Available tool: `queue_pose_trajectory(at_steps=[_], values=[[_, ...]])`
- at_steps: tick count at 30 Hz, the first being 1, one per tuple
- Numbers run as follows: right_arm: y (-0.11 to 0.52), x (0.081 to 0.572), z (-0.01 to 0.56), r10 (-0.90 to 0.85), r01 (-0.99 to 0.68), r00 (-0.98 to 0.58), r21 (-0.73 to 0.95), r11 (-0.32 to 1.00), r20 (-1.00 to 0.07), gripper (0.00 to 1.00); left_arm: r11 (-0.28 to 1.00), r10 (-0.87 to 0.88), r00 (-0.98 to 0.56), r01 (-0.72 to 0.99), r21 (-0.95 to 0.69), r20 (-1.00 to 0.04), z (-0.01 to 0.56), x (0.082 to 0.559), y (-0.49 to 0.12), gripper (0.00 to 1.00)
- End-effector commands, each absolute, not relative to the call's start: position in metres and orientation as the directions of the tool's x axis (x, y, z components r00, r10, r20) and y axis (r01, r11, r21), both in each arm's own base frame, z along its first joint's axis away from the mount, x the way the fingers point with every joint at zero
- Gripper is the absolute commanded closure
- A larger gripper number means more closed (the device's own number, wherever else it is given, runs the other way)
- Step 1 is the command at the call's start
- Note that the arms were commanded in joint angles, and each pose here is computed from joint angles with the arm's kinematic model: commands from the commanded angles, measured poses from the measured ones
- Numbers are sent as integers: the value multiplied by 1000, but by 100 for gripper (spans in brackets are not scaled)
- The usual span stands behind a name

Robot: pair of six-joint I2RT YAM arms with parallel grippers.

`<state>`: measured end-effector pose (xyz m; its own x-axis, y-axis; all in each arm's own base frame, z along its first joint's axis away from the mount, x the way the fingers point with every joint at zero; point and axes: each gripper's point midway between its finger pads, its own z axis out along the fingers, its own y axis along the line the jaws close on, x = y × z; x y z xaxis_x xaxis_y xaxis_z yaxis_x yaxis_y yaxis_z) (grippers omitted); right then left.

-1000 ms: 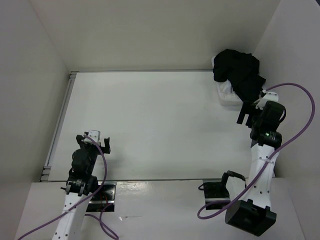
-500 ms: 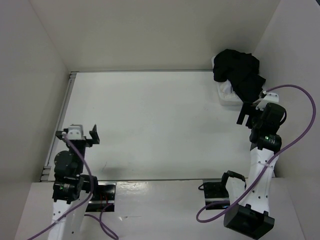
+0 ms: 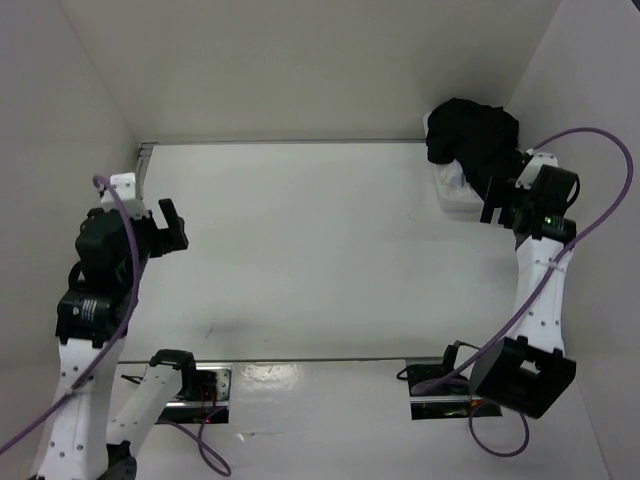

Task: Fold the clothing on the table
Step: Grab the skirt from the pile

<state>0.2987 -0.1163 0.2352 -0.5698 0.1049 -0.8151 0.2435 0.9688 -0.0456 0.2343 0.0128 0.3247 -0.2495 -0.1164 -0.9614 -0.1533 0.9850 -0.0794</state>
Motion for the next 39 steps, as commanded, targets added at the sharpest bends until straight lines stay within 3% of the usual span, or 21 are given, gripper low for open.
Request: queue_pose_trajectory(at_steps=[1, 3, 4, 6, 9, 15, 18, 30, 34, 37, 38, 39], values=[[-133, 322, 264, 39, 240, -567, -119, 964, -823, 2, 992, -84, -504, -124, -24, -859, 293, 241, 7, 0], [-139, 340, 271, 22, 230, -578, -137, 964, -816, 2, 996, 12, -642, -60, 66, -767, 277, 264, 9, 0], [-138, 347, 280, 2, 215, -573, -147, 966, -820, 2, 994, 72, -765, 3, 108, -640, 245, 272, 8, 0], [-139, 363, 271, 6, 194, -596, -137, 971, -803, 2, 981, 66, -808, -56, 188, -586, 229, 281, 28, 0], [-125, 383, 259, -15, 141, -621, -131, 981, -783, 2, 968, 60, -787, -104, 228, -615, 213, 293, 44, 0], [-101, 439, 248, -68, 71, -629, -145, 987, -774, 2, 970, -10, -585, -204, 135, -811, 259, 294, 47, 0], [-104, 468, 240, -44, 76, -634, -119, 990, -772, 2, 962, -23, -534, -241, 126, -845, 262, 287, 58, 0], [-128, 534, 228, -32, 111, -624, -128, 986, -781, 2, 955, -86, -569, -280, 94, -818, 240, 278, 82, 0], [-141, 540, 220, -7, 140, -638, -126, 982, -770, 12, 956, -97, -566, -282, 82, -819, 240, 277, 84, 0], [-142, 542, 210, -3, 138, -655, -123, 983, -755, 34, 956, -99, -574, -282, 83, -813, 236, 277, 84, 0], [-142, 542, 210, -3, 138, -656, -123, 983, -755, 50, 956, -99, -574, -282, 83, -813, 236, 277, 84, 0], [-142, 543, 204, -1, 136, -663, -122, 983, -748, 58, 956, -99, -574, -282, 83, -813, 236, 277, 84, 0]])
